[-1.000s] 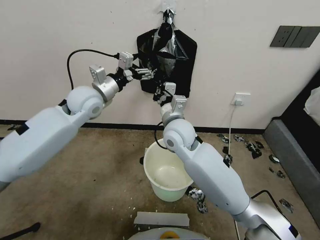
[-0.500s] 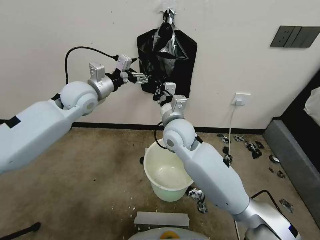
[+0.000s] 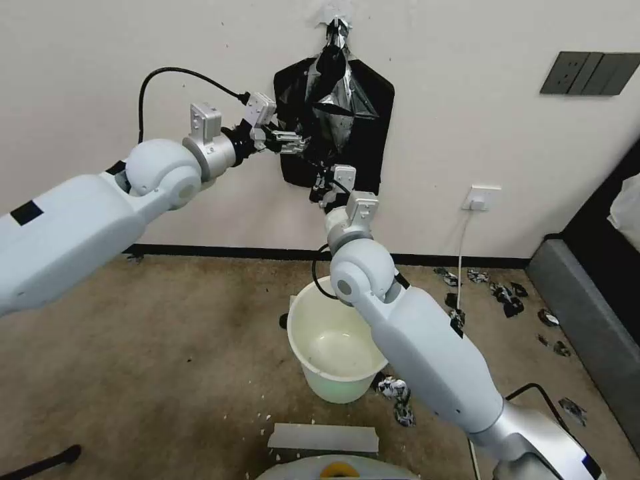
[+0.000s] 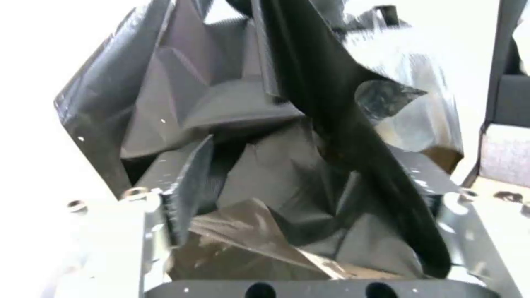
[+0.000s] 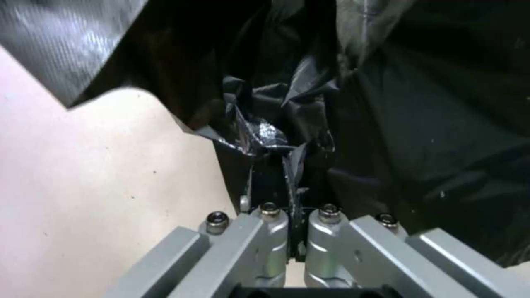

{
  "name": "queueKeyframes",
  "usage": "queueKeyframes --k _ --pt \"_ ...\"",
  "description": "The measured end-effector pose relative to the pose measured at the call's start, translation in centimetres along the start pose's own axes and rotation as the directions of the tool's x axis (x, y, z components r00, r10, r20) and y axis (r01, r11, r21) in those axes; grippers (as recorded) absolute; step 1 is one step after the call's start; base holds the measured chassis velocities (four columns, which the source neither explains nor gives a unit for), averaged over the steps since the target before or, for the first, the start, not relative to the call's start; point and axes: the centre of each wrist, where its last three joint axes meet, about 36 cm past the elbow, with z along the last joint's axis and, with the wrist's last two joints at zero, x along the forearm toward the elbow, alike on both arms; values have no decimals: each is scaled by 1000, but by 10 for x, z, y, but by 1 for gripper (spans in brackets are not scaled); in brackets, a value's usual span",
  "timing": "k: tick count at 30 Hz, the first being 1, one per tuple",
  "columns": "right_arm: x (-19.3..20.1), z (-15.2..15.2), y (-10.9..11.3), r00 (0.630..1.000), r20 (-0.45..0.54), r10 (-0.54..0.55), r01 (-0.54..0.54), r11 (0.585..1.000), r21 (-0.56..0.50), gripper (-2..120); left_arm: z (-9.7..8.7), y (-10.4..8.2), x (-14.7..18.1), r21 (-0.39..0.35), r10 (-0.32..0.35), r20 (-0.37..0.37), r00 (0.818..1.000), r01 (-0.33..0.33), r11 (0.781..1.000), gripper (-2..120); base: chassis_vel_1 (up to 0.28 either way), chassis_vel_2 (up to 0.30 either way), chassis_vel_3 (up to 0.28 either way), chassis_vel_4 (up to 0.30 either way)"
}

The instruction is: Place a trash bag onto the trash bin.

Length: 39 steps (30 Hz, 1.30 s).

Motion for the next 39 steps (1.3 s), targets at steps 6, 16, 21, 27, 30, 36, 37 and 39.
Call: queueKeyframes --k 6,16,21,27,30,36,37,39 --pt "0 -1 0 1000 2 -5 5 1000 0 0 4 4 -1 -15 9 -36 999 -9 1000 49 0 0 0 0" --pt "0 -2 0 1000 8 -10 10 1000 2 0 4 5 -5 -18 10 -38 999 -11 1000 11 0 0 0 0" --pt "5 0 -4 999 22 -38 37 999 21 7 5 3 -7 -8 1 -26 1000 -1 1000 0 0 0 0 0" --pt "17 -4 -7 997 38 -63 63 998 19 24 9 2 -11 10 -12 -21 1000 12 1000 0 0 0 0 0" --pt "29 -5 -13 996 56 -75 73 997 33 36 11 3 -13 17 -20 -18 1000 20 1000 0 0 0 0 0" --pt "50 -2 -32 981 172 -87 58 984 168 59 16 1 -15 37 -34 -12 999 34 999 0 0 0 0 0" --pt "53 -5 -35 975 201 -91 50 978 204 64 17 1 -16 41 -37 -14 999 37 998 0 0 0 0 0" --pt "54 -8 -37 968 234 -95 36 969 245 69 19 -1 -16 45 -39 -15 999 40 998 0 0 0 0 0"
